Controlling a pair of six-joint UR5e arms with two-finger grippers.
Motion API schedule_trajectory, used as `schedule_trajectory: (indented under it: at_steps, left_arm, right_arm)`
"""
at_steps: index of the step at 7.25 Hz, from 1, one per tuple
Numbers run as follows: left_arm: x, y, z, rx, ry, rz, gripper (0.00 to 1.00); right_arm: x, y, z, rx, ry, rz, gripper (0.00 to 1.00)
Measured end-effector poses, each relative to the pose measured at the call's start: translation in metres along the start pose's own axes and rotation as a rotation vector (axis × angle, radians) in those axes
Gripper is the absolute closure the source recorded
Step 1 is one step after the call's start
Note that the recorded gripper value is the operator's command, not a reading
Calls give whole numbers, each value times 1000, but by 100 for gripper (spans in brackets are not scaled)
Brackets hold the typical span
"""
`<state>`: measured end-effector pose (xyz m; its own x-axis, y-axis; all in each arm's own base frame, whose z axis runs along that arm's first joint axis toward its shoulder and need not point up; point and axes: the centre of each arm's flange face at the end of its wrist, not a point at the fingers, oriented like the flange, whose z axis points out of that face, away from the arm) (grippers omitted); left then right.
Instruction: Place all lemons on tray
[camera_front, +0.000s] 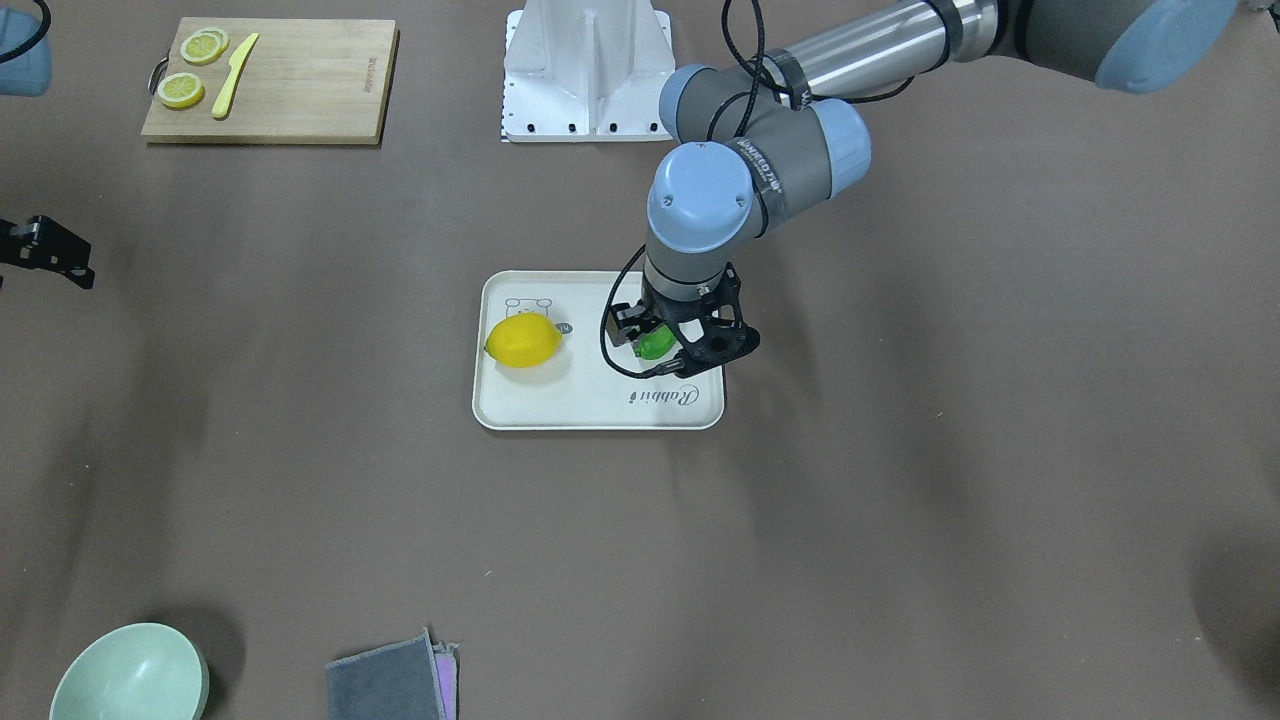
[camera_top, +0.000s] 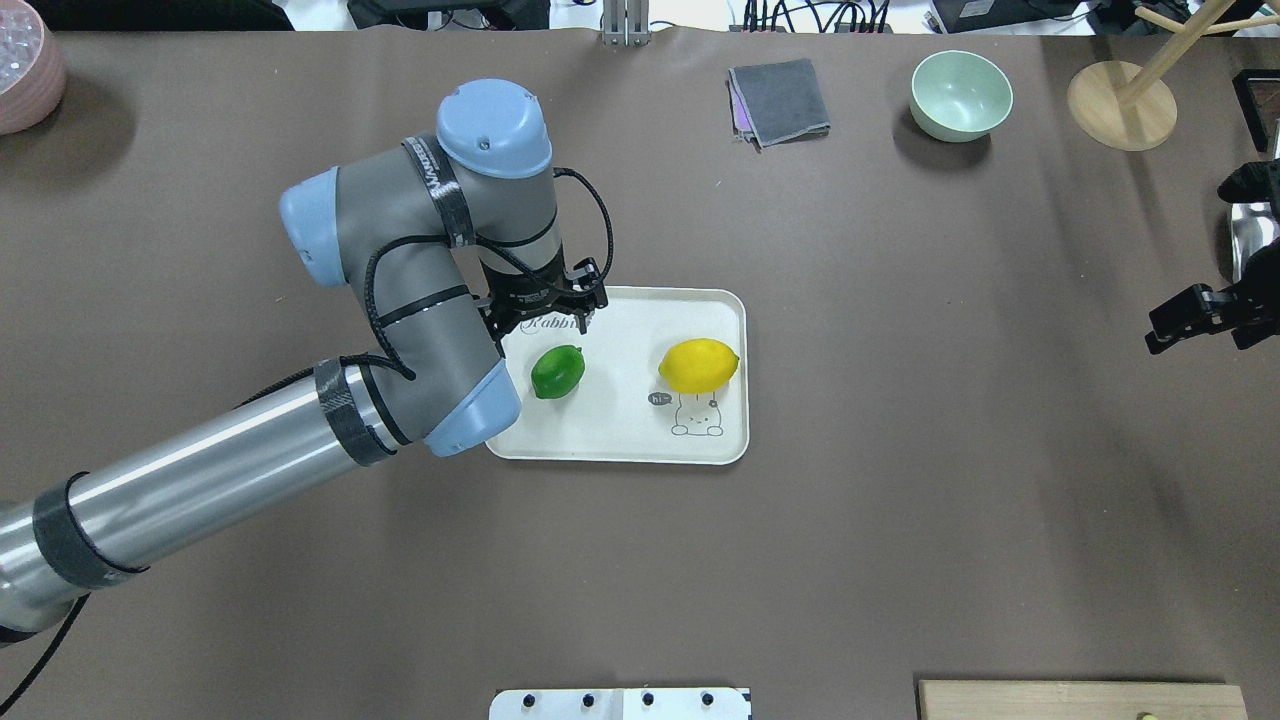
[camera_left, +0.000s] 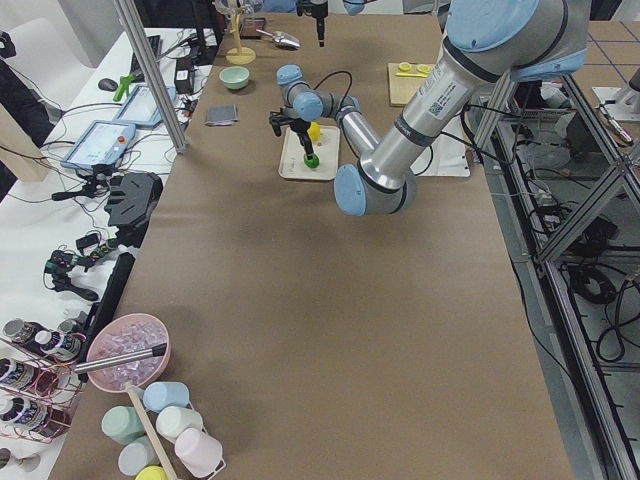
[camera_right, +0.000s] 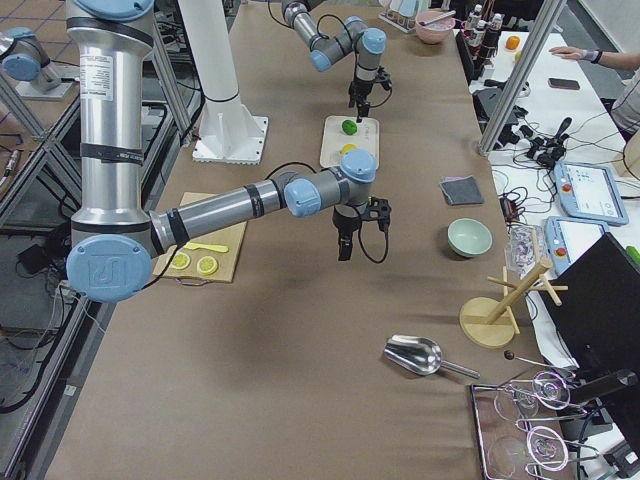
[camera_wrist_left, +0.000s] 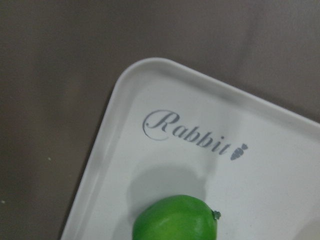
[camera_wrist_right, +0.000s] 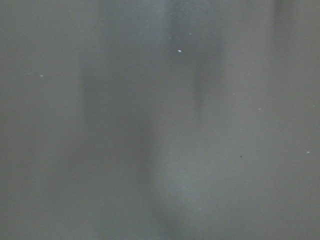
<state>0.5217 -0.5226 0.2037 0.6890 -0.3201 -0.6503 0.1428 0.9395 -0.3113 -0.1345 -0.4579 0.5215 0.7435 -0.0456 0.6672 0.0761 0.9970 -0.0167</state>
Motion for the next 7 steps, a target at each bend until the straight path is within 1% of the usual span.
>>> schedule_trajectory:
  at_steps: [1,2,3,4,6,7]
  left_arm:
    - [-40,-20,-24,8,-12,34,2]
    - [-88,-39,-41,14,-17,65,2]
    - [-135,-55,-52,9,-14,80,2]
    - [-183,-70,-58,0,-14,91,2]
    - [-273,-98,-64,-2,-33,163,2]
    - [-313,-110,-71,9,-40,195,2]
  right_arm:
    - [25,-3,0,-23,29,-2,1]
    - [50,-5,-1,-47,41,6,1]
    - [75,-6,-3,-71,38,32,1]
    - [101,-7,-5,-88,23,69,1]
    - [141,-6,-9,-94,-9,146,1]
    - [158,-5,-10,-89,-12,167,1]
